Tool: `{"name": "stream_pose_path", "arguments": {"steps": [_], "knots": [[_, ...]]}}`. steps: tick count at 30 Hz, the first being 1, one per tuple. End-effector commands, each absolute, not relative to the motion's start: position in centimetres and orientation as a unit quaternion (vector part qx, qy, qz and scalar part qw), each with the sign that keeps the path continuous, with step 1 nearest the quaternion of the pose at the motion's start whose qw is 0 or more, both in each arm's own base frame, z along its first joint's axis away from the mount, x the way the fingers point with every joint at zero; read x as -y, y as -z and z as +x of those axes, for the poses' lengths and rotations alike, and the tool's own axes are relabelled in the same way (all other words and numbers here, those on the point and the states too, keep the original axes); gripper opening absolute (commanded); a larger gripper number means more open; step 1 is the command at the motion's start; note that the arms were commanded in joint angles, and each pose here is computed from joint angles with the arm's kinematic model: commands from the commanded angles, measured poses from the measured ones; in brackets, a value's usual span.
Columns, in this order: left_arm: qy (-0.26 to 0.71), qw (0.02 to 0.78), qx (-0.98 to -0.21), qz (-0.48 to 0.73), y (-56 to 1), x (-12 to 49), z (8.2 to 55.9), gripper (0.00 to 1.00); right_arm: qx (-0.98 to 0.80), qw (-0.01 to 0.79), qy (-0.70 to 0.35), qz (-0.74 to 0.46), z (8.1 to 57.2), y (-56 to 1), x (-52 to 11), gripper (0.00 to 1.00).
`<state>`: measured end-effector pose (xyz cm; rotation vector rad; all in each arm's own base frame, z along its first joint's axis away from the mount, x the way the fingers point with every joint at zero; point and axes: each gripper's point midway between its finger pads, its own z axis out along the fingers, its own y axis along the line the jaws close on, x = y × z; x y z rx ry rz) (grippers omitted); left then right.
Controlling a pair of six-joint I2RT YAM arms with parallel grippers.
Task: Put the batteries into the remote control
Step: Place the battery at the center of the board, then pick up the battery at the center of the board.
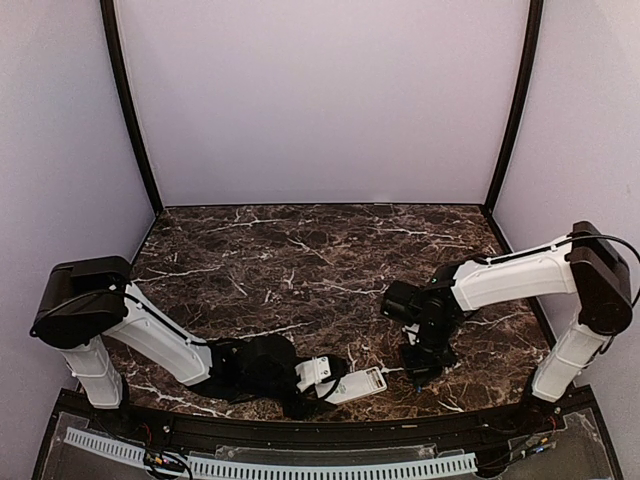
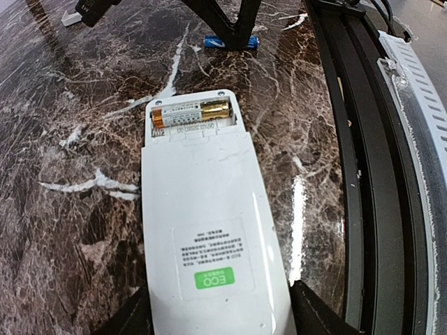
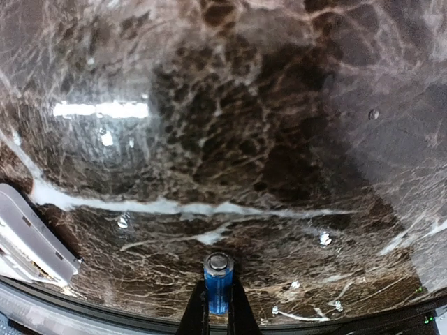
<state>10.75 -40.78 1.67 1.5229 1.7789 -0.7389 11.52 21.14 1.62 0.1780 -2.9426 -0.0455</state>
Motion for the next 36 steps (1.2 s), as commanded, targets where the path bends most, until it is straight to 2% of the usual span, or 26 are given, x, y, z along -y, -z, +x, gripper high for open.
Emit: {"name": "stream_pose_path", "arguments": {"steps": [1, 7, 11, 21, 27, 33, 36], "knots": [[0.253, 0.303, -0.702, 0.592, 0.1, 38.7, 10.2, 0.63, 0.994, 0.084, -0.034, 0.058, 12.4, 0.2, -19.8, 0.01], [0.252, 0.303, -0.701, 0.594, 0.0, 38.7, 10.2, 0.63, 0.996, 0.074, -0.03, 0.051, 11.8, -0.3, -20.1, 0.21], [0.251, 0.303, -0.701, 0.595, 0.1, 38.7, 10.2, 0.63, 0.995, 0.072, -0.036, 0.053, 10.7, -0.2, -20.2, 0.24], [0.254, 0.299, -0.701, 0.596, 0.1, 38.7, 10.0, 0.63, 0.994, 0.072, -0.043, 0.069, 9.1, 0.3, -20.6, 0.17], [0.251, 0.291, -0.709, 0.592, 0.5, 38.7, 10.1, 0.59, 0.995, 0.062, -0.044, 0.066, 9.4, 0.0, -20.6, 0.0], [0.246, 0.282, -0.715, 0.59, 0.9, 38.5, 10.1, 0.54, 0.995, 0.055, -0.015, 0.076, 9.7, -2.0, -21.6, 0.0], [0.247, 0.278, -0.716, 0.591, 1.0, 38.4, 10.0, 0.45, 0.992, 0.07, 0.022, 0.099, 9.6, -3.6, -22.6, 0.0]]}}
